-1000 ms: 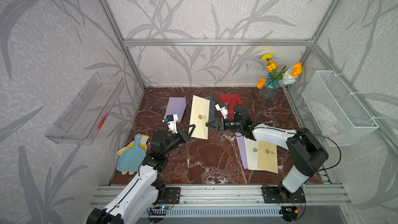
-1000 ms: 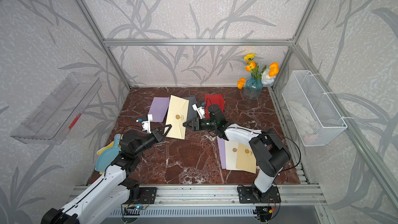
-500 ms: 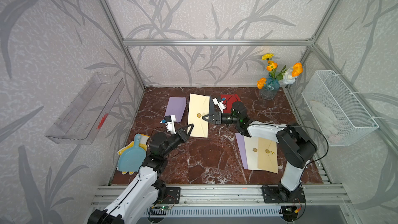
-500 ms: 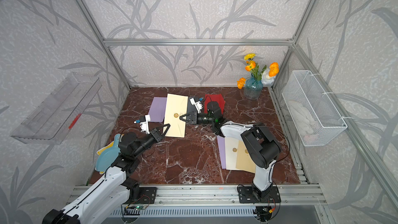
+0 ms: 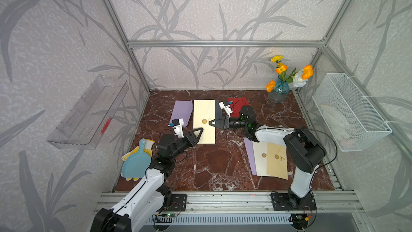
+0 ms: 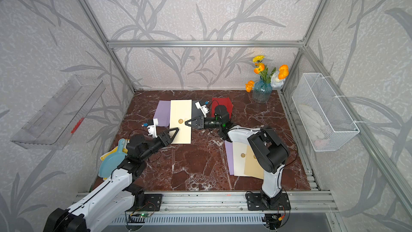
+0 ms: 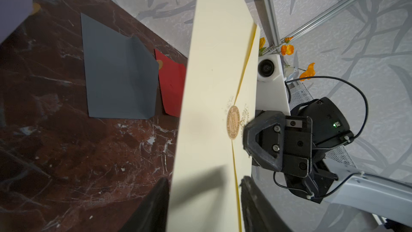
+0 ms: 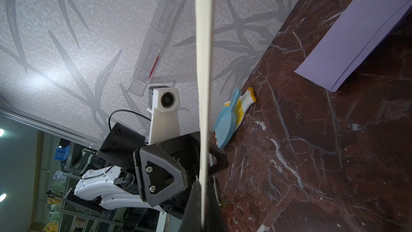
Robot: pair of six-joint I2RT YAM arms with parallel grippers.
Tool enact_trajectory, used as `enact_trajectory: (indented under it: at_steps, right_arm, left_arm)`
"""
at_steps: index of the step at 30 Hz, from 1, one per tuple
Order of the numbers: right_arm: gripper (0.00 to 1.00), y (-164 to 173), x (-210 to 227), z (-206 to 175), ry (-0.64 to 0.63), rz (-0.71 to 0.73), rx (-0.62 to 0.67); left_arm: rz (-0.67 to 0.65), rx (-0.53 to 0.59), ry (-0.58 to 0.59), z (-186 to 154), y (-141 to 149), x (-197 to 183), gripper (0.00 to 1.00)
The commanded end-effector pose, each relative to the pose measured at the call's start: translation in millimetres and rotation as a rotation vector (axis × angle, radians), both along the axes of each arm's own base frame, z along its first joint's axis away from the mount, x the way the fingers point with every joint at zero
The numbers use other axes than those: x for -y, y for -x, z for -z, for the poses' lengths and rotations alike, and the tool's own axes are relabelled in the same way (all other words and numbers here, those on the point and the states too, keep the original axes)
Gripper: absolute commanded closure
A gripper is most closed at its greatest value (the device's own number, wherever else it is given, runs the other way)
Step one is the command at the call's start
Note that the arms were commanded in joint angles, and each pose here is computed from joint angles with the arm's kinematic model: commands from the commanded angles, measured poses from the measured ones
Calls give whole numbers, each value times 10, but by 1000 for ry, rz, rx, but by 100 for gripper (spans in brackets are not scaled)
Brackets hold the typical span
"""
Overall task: Open the envelope
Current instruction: Pick up the envelope from the center of the board.
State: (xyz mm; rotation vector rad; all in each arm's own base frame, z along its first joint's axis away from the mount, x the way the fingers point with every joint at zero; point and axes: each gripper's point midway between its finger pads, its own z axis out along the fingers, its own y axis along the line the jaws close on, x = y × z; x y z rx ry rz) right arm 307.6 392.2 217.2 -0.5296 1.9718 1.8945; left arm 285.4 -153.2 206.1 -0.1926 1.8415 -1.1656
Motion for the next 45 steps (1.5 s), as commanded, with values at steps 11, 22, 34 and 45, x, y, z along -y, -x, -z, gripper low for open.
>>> enact_trajectory:
  at_steps: [11,22,34,45]
  right_arm:
    - [100,508,164,62,100,-202,88]
    - [100,531,196,159,146,-230,119]
    - [100,496,165,123,149,-245,135]
    - [57,274,336,198,389,-107,257]
  left_arm:
    - [129,122,55,-480,-155,192,58]
    - [209,128,67,-541,-58,286,93]
    - [242,73,51,-370,-55,331,100]
    - [150,59,-44,-327,-159,208,100]
